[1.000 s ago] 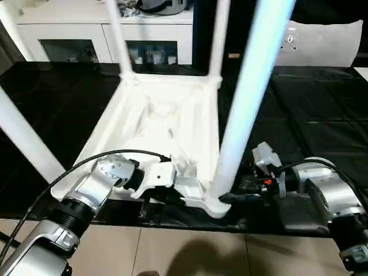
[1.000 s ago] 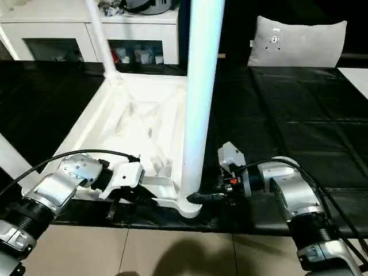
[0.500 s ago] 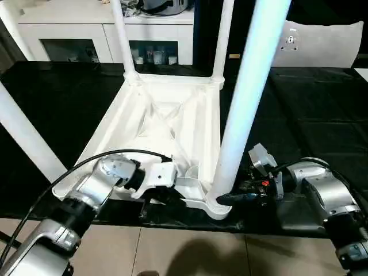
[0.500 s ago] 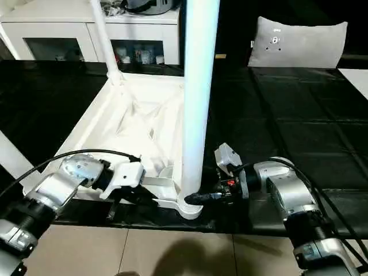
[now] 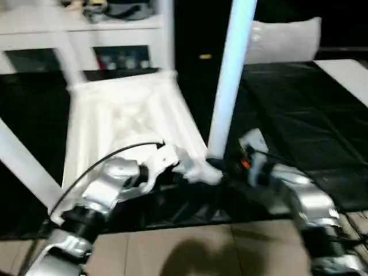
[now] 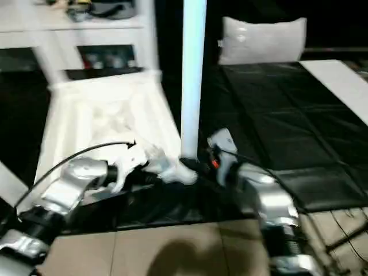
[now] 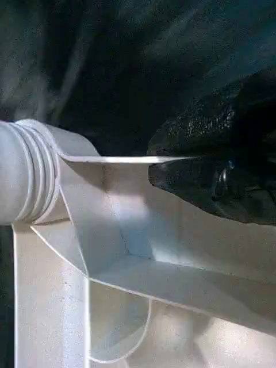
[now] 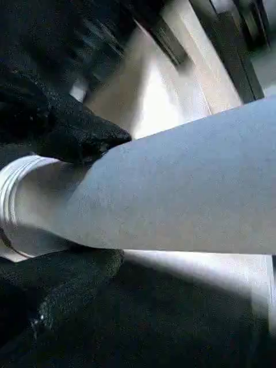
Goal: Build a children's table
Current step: Rotate leg to tighten
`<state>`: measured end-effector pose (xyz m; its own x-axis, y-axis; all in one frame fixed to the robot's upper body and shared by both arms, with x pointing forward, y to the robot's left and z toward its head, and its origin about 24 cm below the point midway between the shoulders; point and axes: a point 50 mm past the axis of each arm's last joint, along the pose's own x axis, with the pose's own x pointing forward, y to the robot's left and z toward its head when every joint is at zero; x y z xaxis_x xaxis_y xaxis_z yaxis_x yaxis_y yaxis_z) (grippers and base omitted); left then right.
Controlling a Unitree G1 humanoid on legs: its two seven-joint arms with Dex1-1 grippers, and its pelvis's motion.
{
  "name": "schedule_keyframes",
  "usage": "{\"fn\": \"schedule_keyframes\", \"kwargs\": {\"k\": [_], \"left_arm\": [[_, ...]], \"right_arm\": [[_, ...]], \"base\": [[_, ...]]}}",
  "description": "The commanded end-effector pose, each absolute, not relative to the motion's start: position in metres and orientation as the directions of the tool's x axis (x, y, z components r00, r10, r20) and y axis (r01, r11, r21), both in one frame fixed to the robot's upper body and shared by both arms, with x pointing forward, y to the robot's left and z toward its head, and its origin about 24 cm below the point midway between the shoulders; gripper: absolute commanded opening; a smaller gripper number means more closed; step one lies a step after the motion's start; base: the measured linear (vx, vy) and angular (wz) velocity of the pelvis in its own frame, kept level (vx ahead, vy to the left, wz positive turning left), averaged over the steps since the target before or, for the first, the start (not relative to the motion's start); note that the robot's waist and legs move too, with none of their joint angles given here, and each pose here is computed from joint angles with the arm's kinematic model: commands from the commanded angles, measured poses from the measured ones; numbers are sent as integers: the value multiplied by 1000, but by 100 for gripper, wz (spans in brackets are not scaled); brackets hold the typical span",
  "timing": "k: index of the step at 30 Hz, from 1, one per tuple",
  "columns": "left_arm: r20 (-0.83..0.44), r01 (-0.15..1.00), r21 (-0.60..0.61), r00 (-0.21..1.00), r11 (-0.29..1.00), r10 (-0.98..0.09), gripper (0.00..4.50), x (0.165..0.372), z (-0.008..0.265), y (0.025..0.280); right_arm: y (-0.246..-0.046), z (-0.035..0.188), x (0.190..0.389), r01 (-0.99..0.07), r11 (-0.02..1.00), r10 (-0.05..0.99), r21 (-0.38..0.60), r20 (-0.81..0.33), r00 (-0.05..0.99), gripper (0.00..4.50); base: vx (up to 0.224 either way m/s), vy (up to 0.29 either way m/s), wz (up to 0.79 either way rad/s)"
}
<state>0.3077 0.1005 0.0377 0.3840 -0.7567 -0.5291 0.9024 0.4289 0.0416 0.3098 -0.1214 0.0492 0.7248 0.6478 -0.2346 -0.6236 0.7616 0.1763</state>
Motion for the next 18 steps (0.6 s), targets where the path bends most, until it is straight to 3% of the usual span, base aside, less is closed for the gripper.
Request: {"fn": "schedule_keyframes", "kwargs": {"k": [1, 2, 6, 9, 15, 18], "left_arm": [[-461, 923, 61, 364, 381, -809, 0, 305, 49, 59], [-461, 917, 69, 379, 393, -802, 0, 306, 49, 57], [-442, 906, 72, 403, 416, -801, 0, 306, 51, 49], [-459, 911, 91, 397, 403, -795, 0, 305, 50, 53], [-495, 925, 106, 366, 364, -788, 0, 304, 47, 72], [-509, 957, 128, 289, 260, -811, 0, 299, 44, 83]], "right_arm": [[-90, 43, 311, -621, 763, 646, 181, -267, 716, 195], [-87, 43, 311, -625, 762, 645, 166, -263, 717, 250], [-79, 46, 312, -613, 765, 644, 198, -226, 731, 270], [-85, 50, 311, -630, 752, 659, 194, -203, 724, 309], [-117, 56, 304, -740, 662, 748, 122, -172, 641, 362], [-142, 59, 299, -809, 580, 807, 95, -202, 555, 382]], "base": [[0, 0, 0], [0, 0, 0], [0, 0, 0], [0, 0, 0], [0, 0, 0], [0, 0, 0]]}}
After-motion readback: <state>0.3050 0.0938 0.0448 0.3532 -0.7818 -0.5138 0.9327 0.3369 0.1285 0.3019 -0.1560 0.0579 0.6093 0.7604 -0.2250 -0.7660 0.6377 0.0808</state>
